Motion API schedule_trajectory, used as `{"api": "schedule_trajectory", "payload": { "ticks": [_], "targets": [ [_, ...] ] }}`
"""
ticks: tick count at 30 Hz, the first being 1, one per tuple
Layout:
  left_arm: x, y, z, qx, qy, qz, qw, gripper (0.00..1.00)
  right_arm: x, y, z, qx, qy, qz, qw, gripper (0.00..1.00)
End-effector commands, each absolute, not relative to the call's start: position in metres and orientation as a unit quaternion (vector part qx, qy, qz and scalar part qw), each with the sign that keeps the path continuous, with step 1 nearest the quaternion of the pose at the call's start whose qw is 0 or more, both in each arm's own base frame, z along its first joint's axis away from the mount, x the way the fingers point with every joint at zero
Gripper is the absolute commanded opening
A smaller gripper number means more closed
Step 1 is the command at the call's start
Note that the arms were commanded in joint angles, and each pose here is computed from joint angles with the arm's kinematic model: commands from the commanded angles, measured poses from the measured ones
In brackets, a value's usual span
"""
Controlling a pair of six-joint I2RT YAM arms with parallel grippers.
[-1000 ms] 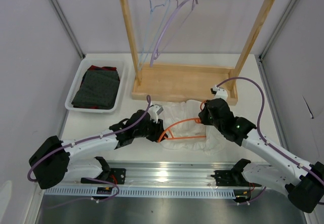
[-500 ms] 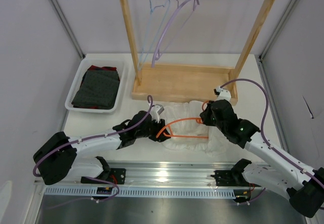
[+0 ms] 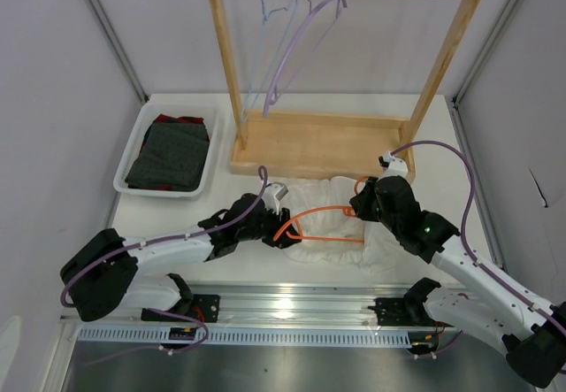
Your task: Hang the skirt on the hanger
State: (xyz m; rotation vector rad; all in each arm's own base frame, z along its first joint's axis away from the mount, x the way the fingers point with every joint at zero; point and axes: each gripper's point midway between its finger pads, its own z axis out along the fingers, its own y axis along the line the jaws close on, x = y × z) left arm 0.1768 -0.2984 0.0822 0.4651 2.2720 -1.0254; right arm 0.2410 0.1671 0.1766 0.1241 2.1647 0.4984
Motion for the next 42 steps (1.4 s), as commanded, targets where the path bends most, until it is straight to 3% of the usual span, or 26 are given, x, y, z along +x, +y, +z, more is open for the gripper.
{"api": "schedule_trajectory", "payload": {
  "ticks": [1,17,28,30,34,35,42],
  "targets": [
    [0.181,-0.31,0.088,0.171,0.845,-0.403,0.307,0.48,0.244,0.173,0.192,0.06,0.855,0.234,0.459,0.0],
    [0.191,-0.331,0.083,0.153,0.853,-0.385,0.317,0.45,0.245,0.172,0.195,0.07,0.849,0.252,0.459,0.0],
    [0.2,-0.33,0.076,0.129,0.868,-0.341,0.337,0.28,0.245,0.171,0.194,0.071,0.849,0.253,0.458,0.0],
    [0.2,-0.329,0.074,0.129,0.87,-0.337,0.336,0.18,0.246,0.169,0.193,0.074,0.849,0.251,0.459,0.0],
    [0.199,-0.326,0.073,0.128,0.871,-0.333,0.337,0.08,0.249,0.168,0.19,0.079,0.847,0.249,0.463,0.0],
    [0.199,-0.325,0.074,0.126,0.872,-0.332,0.338,0.0,0.251,0.168,0.191,0.081,0.845,0.25,0.466,0.0],
    [0.199,-0.31,0.084,0.112,0.875,-0.328,0.337,0.0,0.262,0.155,0.189,0.094,0.833,0.219,0.499,0.0]
  ]
}}
